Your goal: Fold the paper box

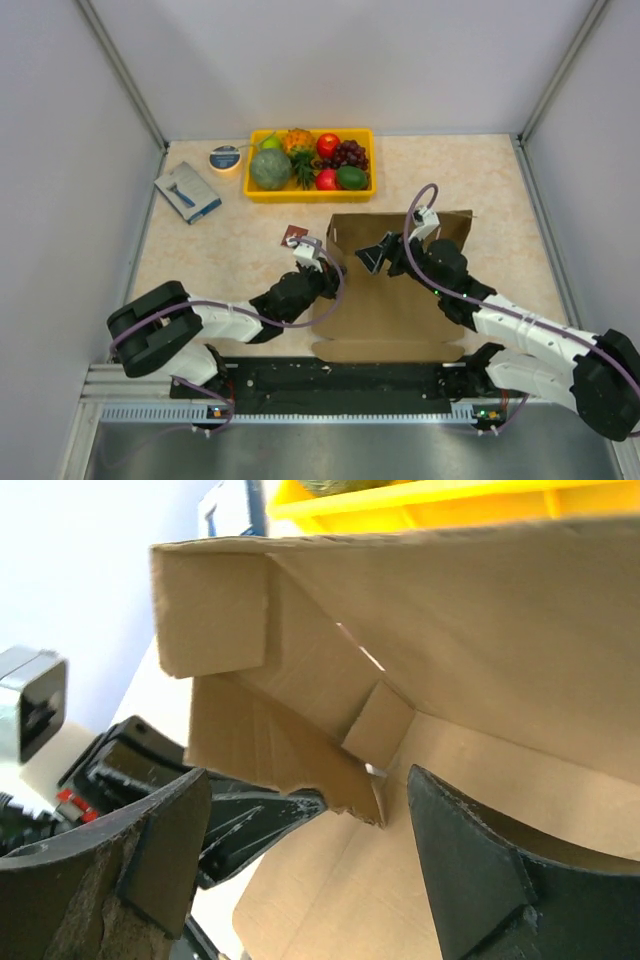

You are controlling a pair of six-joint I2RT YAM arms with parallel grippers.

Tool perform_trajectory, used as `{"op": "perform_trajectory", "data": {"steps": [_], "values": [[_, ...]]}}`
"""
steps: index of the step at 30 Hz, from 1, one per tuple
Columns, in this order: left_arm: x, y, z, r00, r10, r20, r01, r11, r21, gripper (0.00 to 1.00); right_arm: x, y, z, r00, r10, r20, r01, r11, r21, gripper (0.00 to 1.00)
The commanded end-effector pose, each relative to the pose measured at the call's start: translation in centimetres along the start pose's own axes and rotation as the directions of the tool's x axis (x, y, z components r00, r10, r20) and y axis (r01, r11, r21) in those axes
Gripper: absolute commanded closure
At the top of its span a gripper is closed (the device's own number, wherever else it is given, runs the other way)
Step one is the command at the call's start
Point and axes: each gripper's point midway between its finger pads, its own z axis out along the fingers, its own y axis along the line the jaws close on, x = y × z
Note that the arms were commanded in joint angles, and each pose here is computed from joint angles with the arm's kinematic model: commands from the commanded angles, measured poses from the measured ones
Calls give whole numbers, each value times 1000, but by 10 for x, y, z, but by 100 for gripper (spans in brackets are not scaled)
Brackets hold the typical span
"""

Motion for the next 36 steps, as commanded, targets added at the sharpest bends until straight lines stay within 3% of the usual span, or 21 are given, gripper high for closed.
{"op": "perform_trajectory", "data": {"steps": [1, 4, 6, 8, 10, 14, 16, 17, 20, 24, 25, 36], "values": [[19, 13, 0, 997, 34, -69, -38, 998, -58, 100, -15, 40, -4, 979, -197, 48, 203, 960, -191, 23], [19, 14, -1, 997, 35, -71, -40, 997, -60, 100, -35, 29, -12, 994, -99, 53, 102, 994, -46, 20], [20, 14, -1, 997, 36, -72, -40, 998, -58, 100, -72, 34, -23, 988, 47, 146, -53, 998, 35, 12], [20, 14, -1, 997, 33, -70, -37, 998, -56, 100, -75, 28, -31, 978, 170, 122, -186, 973, 138, 3], [20, 13, -1, 997, 35, -70, -39, 998, -56, 100, -74, 20, -36, 959, 261, 110, -280, 931, 235, 1], [19, 13, -2, 997, 30, -67, -33, 998, -55, 100, -102, 29, -41, 850, 470, 240, -520, 823, 231, 1], [20, 15, -2, 997, 30, -66, -34, 998, -60, 100, -103, 28, -34, 820, 514, 252, -569, 785, 247, 1], [20, 15, -3, 997, 31, -64, -35, 998, -59, 100, -103, 30, -30, 767, 585, 263, -639, 732, 236, 1], [20, 14, -2, 997, 34, -66, -38, 998, -56, 100, -93, 35, -16, 679, 695, 235, -734, 637, 235, 7], [20, 14, -3, 997, 35, -65, -38, 998, -52, 100, -90, 35, -4, 624, 741, 247, -780, 577, 242, 13], [19, 13, -3, 998, 35, -60, -38, 998, -49, 100, -92, 34, -2, 618, 743, 256, -785, 570, 241, 19], [19, 13, -7, 998, 33, -53, -35, 999, -39, 100, -85, 22, 41, 627, 726, 282, -778, 567, 270, 40]]}}
